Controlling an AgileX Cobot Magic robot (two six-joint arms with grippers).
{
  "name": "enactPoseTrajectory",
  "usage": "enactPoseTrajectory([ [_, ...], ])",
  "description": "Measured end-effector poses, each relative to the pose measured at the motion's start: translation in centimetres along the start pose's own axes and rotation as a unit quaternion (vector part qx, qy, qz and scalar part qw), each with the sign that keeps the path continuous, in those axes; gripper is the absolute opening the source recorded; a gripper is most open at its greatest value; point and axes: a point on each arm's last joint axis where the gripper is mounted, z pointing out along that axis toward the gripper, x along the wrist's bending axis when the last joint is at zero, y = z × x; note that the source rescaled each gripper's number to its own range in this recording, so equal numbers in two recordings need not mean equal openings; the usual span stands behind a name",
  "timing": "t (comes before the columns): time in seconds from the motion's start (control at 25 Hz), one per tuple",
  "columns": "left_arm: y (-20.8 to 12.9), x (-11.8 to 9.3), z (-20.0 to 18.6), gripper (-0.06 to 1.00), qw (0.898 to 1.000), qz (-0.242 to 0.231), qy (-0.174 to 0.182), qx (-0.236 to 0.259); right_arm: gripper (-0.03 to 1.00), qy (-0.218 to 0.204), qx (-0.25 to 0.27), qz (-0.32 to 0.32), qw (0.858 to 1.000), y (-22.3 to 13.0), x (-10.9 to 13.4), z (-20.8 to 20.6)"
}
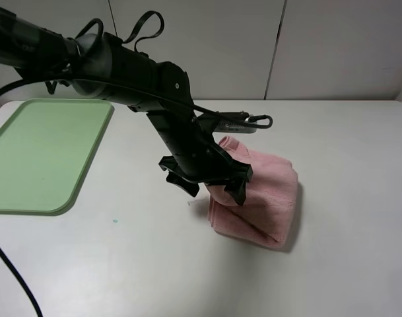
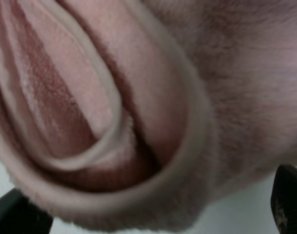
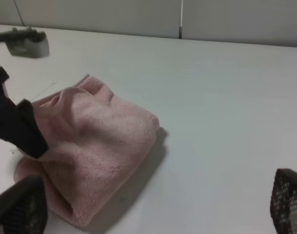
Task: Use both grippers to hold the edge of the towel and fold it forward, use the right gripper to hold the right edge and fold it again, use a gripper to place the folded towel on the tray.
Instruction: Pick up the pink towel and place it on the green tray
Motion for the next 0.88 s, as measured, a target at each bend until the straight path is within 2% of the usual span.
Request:
enactPoseTrajectory([
  [0.56,0.1,0.2,4.1,0.88,1.000,0.000,0.011,-0.003,1.00,0.004,-0.001,0.003,1.000,0.0,0.1,0.0],
  [0.88,0.5,-1.2,5.1,0.88,1.000,0.016,0.006,-0.015,1.00,0.008,-0.001,0.005,1.000,0.0,0.1,0.0],
])
